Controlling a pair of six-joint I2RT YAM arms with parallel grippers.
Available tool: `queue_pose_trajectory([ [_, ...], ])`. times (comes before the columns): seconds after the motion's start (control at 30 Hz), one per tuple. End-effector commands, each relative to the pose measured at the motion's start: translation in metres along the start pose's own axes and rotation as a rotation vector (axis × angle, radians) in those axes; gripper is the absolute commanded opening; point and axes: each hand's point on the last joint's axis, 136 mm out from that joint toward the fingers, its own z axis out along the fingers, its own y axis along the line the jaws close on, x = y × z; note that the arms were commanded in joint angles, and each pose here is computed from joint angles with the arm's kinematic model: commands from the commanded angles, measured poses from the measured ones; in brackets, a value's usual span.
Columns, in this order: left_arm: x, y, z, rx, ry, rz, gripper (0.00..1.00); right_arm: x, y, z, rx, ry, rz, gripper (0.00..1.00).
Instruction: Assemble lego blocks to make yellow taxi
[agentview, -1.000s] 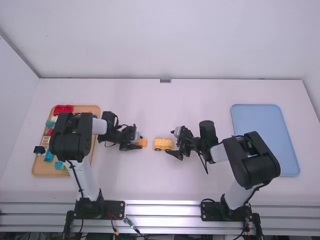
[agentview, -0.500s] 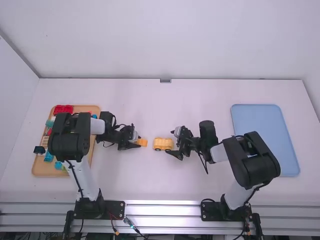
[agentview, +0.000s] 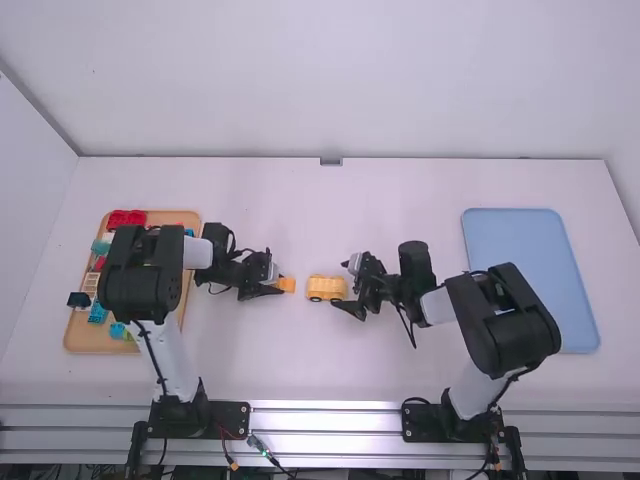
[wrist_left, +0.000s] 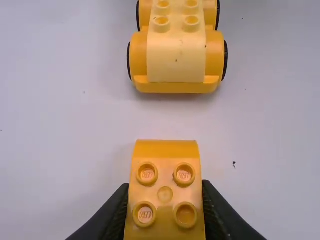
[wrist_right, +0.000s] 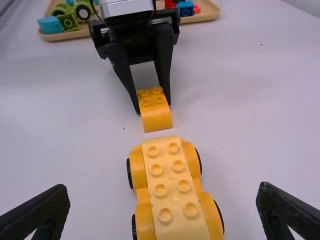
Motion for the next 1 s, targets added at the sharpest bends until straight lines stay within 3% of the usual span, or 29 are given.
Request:
queue_pose_trajectory([
  [0.0,0.002,-0.006,0.002,0.01,-0.011,-0.016,0.3,-0.003,-0.002,0.001,-0.006,-0.01,-0.006,0.99],
  [0.17,-0.012,-0.003,-0.001,0.013,-0.081,-0.033,0.29,0.005,-0.002,0.002,0.004,0.024,0.005,0.99],
  [0.3,-0.014,0.007,-0.004,0.012,-0.066,-0.072,0.22,0.006,0.007,0.008,-0.022,0.039,0.008,0.99],
  [0.53,-0.031,0.014,-0.012,0.04,-0.071,-0.108,0.18,0.019,0.005,0.019,0.029,0.116,-0.034,0.99],
  [0.97,-0.07,0.008,-0.025,0.057,-0.099,-0.084,0.12,0.04,-0.007,0.052,-0.078,0.038,-0.056,0.99],
])
